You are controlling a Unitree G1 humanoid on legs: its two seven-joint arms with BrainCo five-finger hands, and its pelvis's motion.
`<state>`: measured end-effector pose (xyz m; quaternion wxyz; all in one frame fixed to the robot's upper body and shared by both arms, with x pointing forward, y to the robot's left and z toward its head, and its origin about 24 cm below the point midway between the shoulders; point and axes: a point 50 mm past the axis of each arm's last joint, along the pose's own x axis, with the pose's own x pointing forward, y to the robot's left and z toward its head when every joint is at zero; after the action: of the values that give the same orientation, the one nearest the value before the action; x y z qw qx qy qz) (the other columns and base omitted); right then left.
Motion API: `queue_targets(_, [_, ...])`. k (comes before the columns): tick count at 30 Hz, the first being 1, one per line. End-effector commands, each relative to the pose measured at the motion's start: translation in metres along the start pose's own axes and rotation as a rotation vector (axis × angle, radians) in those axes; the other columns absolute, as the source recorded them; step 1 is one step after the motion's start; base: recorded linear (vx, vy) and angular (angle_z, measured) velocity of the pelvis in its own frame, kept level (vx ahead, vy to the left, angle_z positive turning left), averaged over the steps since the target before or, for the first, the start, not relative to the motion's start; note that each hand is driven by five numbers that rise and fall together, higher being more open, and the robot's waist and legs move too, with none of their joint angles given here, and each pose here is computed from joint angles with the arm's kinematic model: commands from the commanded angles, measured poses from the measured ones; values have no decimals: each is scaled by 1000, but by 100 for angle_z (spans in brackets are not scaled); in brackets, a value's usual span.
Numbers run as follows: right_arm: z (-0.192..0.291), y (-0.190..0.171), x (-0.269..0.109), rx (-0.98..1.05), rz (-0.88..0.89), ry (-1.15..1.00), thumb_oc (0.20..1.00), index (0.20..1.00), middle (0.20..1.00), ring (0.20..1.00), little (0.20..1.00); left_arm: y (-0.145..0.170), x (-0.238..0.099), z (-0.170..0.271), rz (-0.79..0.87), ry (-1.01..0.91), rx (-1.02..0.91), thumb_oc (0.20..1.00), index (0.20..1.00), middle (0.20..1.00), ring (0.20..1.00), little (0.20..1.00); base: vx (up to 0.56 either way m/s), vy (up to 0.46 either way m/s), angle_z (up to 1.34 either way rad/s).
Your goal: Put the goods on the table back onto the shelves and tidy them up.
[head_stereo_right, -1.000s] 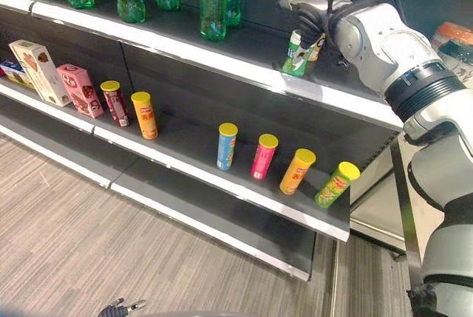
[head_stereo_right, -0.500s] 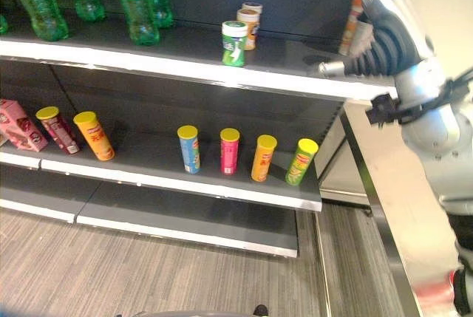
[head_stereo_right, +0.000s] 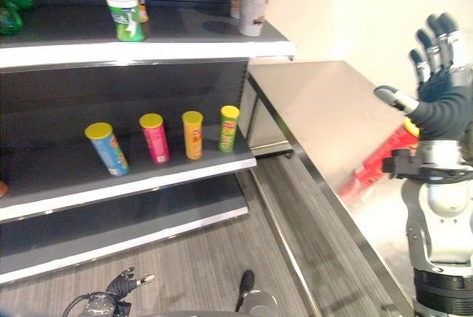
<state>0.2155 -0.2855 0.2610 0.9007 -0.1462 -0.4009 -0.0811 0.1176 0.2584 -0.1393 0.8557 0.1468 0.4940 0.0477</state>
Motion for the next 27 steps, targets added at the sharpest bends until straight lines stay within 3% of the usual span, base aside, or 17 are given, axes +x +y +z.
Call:
queue_targets(1, [37, -9, 22, -1, -53, -229, 1000, 1000, 1000, 1000, 1000, 13, -1, 4, 22, -34, 62, 1000, 1000, 1000, 1000, 1000, -59, -10, -58])
queue_targets(7, [49, -32, 22, -141, -137, -262, 1000, 1000, 1000, 1000, 1000, 15, -3, -3, 22, -25, 75, 1000, 1000, 1000, 1000, 1000, -18, -50, -46])
queue_targets(15, [-8, -65, -14, -184, -177, 115, 1000, 1000, 1000, 1000, 1000, 18, -3, -2, 7, -25, 95, 1000, 1000, 1000, 1000, 1000, 0, -139, -40])
queue_targets(27, [-46, -50, -26, -116, -68, 304, 1000, 1000, 1000, 1000, 1000, 26, -6, -5, 25, -31, 36, 1000, 1000, 1000, 1000, 1000, 3, -228, -6])
